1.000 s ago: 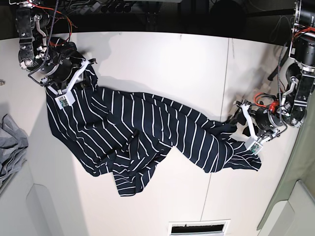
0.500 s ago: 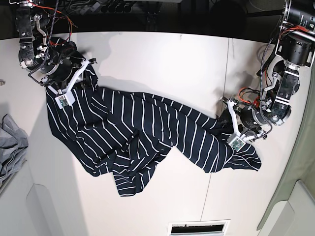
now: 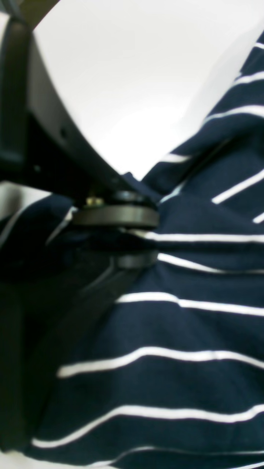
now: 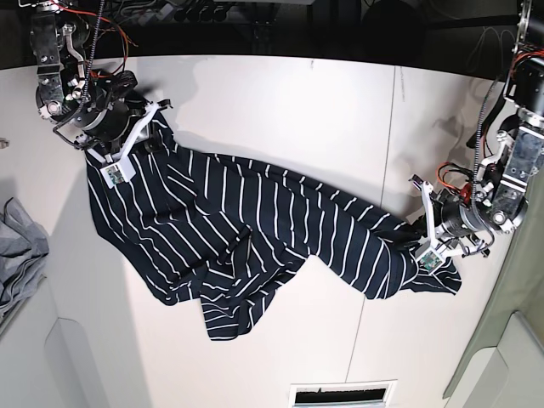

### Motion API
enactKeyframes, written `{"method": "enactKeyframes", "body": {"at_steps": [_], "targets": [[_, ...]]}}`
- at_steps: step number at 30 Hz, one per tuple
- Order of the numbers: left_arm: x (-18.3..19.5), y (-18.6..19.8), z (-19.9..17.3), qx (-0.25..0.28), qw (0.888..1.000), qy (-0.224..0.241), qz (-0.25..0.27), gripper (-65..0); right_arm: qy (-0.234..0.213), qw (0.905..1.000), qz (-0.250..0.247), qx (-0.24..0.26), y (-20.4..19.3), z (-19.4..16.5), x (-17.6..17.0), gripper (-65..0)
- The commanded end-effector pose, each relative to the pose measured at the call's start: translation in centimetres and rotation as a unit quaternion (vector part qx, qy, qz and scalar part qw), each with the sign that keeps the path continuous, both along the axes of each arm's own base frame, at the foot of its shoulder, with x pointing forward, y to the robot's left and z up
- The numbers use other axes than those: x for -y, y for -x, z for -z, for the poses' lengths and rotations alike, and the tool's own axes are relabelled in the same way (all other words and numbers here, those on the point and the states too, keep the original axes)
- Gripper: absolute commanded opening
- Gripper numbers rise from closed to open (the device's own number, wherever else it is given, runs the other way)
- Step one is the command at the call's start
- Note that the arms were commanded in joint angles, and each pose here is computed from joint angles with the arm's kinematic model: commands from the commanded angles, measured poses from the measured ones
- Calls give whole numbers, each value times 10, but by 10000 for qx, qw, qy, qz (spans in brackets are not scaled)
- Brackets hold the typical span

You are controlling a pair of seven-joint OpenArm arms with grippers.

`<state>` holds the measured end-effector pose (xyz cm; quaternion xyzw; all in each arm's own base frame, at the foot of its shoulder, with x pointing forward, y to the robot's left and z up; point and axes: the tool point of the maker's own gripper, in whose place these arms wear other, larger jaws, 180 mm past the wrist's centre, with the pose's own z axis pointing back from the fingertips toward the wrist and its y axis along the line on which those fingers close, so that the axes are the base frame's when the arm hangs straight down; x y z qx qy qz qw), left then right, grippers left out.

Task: Layout the t-shirt on the table in an organized manner, then fold the t-shirt properly
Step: 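Regrasp the shirt fabric with the left gripper near its end, then lift the shirt with both grippers and stretch it between them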

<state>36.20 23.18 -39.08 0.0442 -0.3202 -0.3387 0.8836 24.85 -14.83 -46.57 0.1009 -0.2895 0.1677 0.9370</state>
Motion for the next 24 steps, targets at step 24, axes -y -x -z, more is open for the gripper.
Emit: {"method": "enactKeyframes", "body": {"at_steps": [24], "targets": [[-4, 174, -19, -2368, 9555, 31, 1758, -650, 230, 9985, 196, 456, -23, -30, 32, -329]]}}
